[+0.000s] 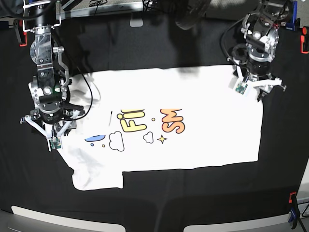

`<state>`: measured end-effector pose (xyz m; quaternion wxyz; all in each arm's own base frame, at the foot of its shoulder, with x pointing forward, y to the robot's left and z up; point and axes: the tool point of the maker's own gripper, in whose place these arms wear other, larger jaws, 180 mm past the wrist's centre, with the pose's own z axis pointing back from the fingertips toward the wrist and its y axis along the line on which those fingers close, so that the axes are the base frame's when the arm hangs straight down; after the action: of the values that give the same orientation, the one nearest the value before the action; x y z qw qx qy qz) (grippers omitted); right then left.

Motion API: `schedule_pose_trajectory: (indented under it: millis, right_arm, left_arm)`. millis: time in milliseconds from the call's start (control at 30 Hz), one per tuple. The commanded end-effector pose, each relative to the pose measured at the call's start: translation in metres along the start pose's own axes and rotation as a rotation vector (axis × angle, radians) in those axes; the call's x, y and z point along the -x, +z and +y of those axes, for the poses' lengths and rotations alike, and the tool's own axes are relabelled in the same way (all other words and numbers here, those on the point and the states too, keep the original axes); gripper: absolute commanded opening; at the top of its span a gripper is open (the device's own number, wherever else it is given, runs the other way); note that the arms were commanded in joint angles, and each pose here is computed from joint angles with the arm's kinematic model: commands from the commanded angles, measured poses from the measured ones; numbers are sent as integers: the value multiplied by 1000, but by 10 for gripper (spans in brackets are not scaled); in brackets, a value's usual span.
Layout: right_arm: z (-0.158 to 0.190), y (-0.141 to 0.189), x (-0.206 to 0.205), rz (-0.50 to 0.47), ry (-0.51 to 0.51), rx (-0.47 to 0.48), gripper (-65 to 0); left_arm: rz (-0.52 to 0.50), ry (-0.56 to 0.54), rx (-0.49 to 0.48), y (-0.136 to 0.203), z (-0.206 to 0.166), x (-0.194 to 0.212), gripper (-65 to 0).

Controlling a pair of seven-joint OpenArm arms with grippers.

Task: Layout the t-shirt on the table in an organized manner, then fold the t-shirt properly
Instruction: 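Grasp the shirt's side edges with both grippers and fold inward, then release the shirt edge and move the left gripper along the shoulder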

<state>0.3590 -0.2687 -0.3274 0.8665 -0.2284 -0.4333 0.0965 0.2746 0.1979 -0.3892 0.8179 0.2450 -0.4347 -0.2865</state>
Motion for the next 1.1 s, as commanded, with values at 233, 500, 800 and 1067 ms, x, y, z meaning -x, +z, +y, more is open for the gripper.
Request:
schedule_pose_trajectory:
  millis: [233,500,800,1067]
  right_arm:
    - [-14,1,-15,-43,-1,38,-307]
    - [-14,1,-15,-41,-2,38,-307]
    - [-14,1,-15,-41,-2,38,-307]
    - [-5,1,-15,-42,73,-11,-307]
  left_arm:
    - [-41,-2,-91,-14,35,-25,-373]
    - [62,-152,-129,-24,70,24,-373]
    - [241,-223,-249,-23,103,79,-373]
    - [40,2,-298,7,114,-16,-373]
